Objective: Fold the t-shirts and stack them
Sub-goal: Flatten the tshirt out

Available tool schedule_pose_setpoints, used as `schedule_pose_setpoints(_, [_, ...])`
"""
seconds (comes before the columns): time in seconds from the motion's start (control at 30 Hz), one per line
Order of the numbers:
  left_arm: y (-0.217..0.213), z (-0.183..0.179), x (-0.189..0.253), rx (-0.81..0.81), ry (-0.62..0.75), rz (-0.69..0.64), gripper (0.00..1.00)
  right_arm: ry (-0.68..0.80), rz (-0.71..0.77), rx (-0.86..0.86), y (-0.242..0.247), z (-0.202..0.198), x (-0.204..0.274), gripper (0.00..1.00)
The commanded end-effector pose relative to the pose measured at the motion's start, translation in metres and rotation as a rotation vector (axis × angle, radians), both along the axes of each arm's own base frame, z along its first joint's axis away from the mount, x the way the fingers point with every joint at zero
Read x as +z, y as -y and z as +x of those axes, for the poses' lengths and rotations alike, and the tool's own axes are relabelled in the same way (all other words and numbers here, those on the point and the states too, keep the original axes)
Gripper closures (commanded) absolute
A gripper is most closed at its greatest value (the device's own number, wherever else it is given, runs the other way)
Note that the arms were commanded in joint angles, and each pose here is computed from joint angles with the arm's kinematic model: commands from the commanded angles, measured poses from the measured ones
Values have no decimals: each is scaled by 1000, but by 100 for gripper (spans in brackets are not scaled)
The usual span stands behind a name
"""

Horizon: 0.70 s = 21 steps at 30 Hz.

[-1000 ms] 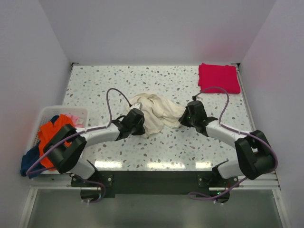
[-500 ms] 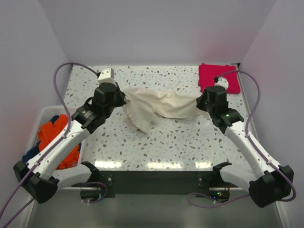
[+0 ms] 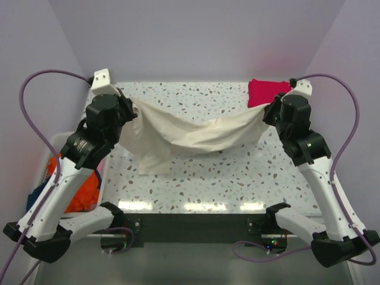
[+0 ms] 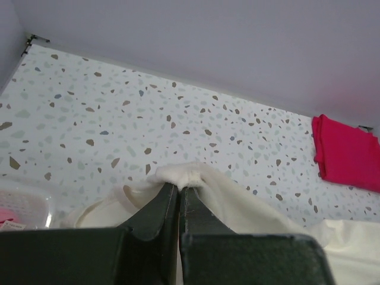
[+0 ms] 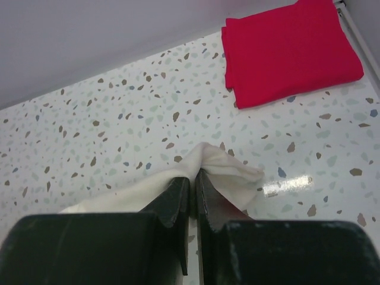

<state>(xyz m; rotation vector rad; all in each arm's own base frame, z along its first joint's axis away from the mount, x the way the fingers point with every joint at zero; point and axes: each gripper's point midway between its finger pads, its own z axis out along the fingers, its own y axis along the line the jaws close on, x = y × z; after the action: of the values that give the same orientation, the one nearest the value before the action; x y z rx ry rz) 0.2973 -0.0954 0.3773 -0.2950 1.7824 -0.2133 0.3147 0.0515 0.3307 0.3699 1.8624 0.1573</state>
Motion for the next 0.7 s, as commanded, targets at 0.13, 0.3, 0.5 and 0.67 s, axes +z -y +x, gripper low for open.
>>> schedule_pose_setpoints(0.13, [-6, 79, 25, -11, 49, -31, 100, -48, -37, -46, 11, 66, 8, 100])
schedule_pose_setpoints(0.3, [-27, 142, 94, -33, 164, -71, 100, 23, 83, -11, 18, 108, 52, 100])
schedule_pose_setpoints(0.5, [-29, 149, 180, -95, 324, -90, 100, 136, 149, 6, 27, 119, 117, 100])
schedule_pose_setpoints(0.67, [-39, 133, 161, -70, 276, -77, 100, 62, 142, 30, 26, 116, 90, 100])
